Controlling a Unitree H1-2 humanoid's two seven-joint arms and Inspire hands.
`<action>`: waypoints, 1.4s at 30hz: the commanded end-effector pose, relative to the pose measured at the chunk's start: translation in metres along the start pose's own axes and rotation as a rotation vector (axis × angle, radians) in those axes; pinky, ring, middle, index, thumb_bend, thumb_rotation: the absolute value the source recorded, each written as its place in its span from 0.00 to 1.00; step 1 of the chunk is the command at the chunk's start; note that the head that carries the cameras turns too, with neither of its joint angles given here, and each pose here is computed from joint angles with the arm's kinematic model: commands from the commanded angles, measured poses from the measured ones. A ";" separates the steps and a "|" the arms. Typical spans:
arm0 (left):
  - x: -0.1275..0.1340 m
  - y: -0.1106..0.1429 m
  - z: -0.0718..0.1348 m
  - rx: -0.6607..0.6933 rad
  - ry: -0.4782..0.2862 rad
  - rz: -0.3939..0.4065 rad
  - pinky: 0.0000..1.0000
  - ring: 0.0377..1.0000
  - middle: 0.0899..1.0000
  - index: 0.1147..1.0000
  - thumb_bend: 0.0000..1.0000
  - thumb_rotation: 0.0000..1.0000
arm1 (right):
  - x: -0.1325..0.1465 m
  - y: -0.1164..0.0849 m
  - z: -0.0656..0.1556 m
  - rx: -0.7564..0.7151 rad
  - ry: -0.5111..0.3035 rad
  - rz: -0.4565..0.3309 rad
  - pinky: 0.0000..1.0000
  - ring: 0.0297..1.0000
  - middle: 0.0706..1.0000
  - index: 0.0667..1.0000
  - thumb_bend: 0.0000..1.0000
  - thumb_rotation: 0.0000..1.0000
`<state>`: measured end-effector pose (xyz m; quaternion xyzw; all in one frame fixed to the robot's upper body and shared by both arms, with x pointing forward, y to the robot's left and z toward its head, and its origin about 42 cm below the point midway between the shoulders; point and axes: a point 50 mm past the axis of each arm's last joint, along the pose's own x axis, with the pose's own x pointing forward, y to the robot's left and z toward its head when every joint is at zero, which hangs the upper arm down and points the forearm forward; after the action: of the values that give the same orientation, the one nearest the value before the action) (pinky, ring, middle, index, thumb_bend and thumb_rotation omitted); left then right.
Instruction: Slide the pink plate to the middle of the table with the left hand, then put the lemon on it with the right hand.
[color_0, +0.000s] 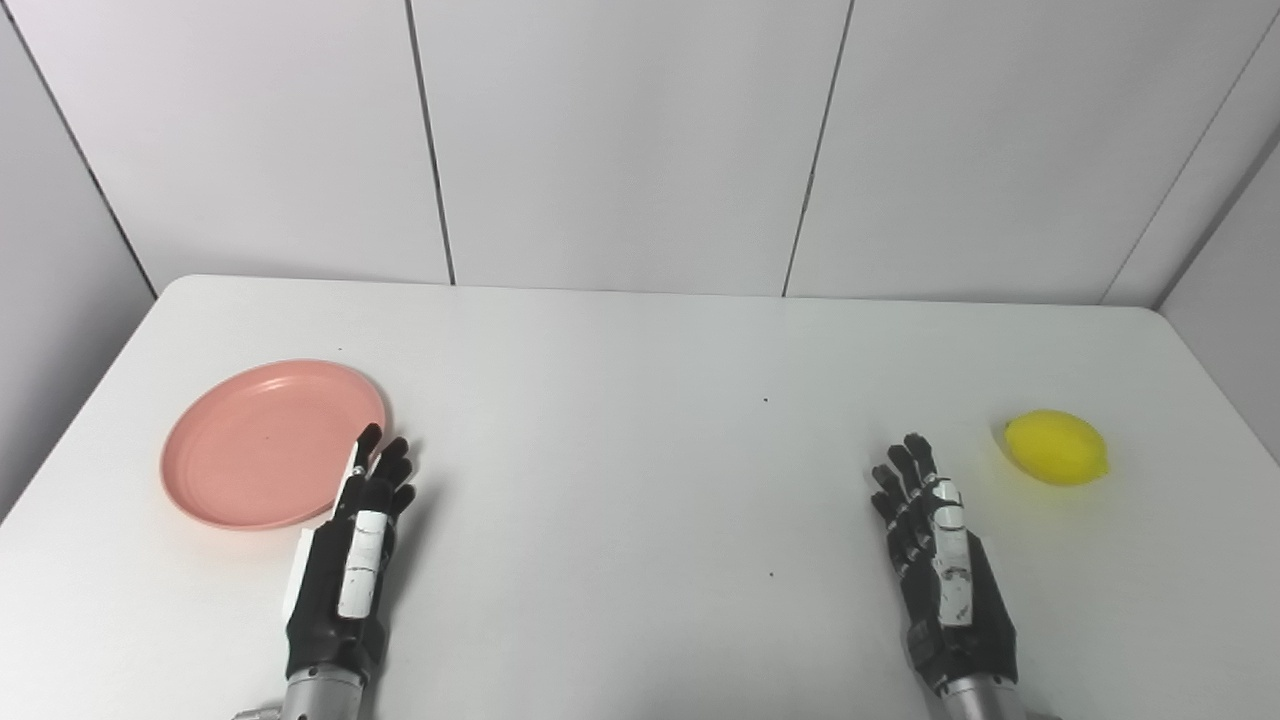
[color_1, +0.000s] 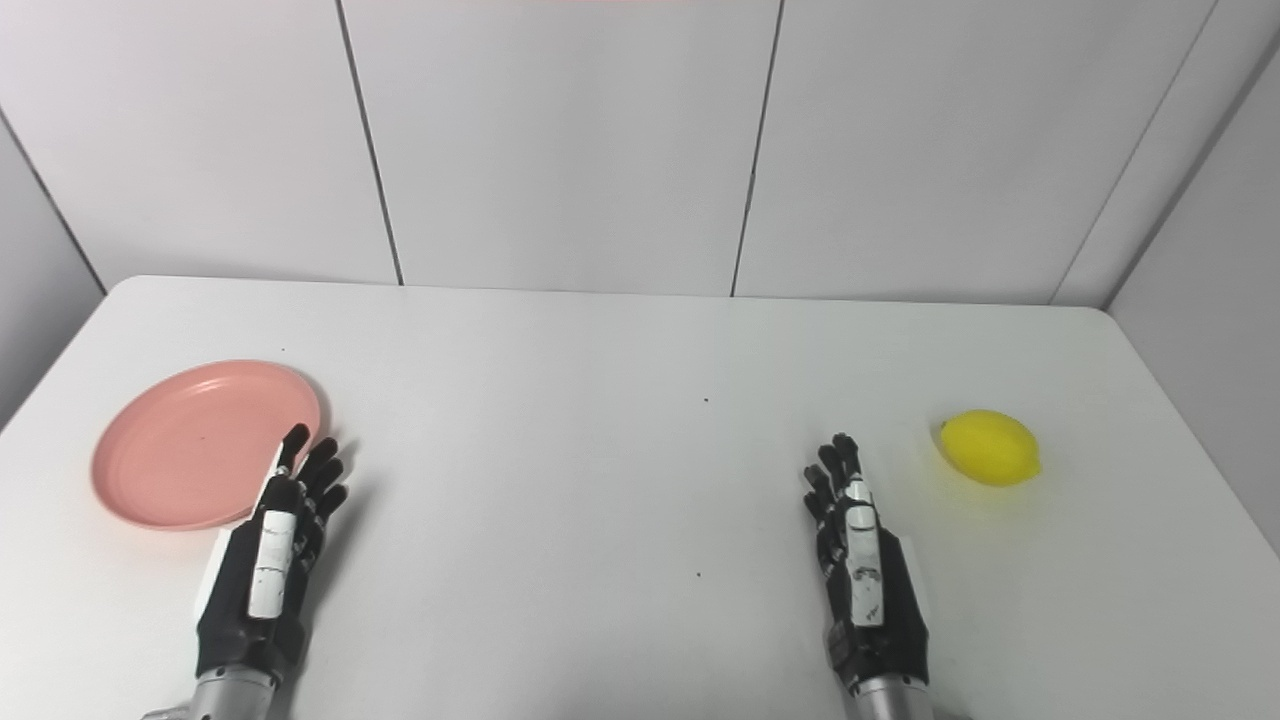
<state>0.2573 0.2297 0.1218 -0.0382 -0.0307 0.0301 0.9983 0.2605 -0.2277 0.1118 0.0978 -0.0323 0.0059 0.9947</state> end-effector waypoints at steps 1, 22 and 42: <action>-0.001 -0.002 0.001 -0.006 -0.011 0.000 1.00 0.95 0.94 0.96 0.85 0.87 | -0.006 -0.007 -0.012 0.006 0.035 -0.018 1.00 0.97 0.98 0.99 0.74 0.99; 0.000 -0.035 -0.015 0.002 -0.014 -0.011 1.00 0.96 0.94 0.98 0.83 0.88 | -0.005 -0.042 -0.019 0.042 0.033 0.006 1.00 0.99 1.00 1.00 0.71 0.98; 0.000 -0.048 -0.031 0.040 -0.011 -0.010 0.98 0.95 0.93 0.96 0.76 0.91 | -0.004 -0.057 -0.025 0.045 0.060 0.019 1.00 1.00 1.00 1.00 0.65 1.00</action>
<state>0.2690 0.1826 0.1123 -0.0168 -0.0556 0.0211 0.9981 0.2784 -0.2667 0.1066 0.1187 -0.0364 0.0340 0.9917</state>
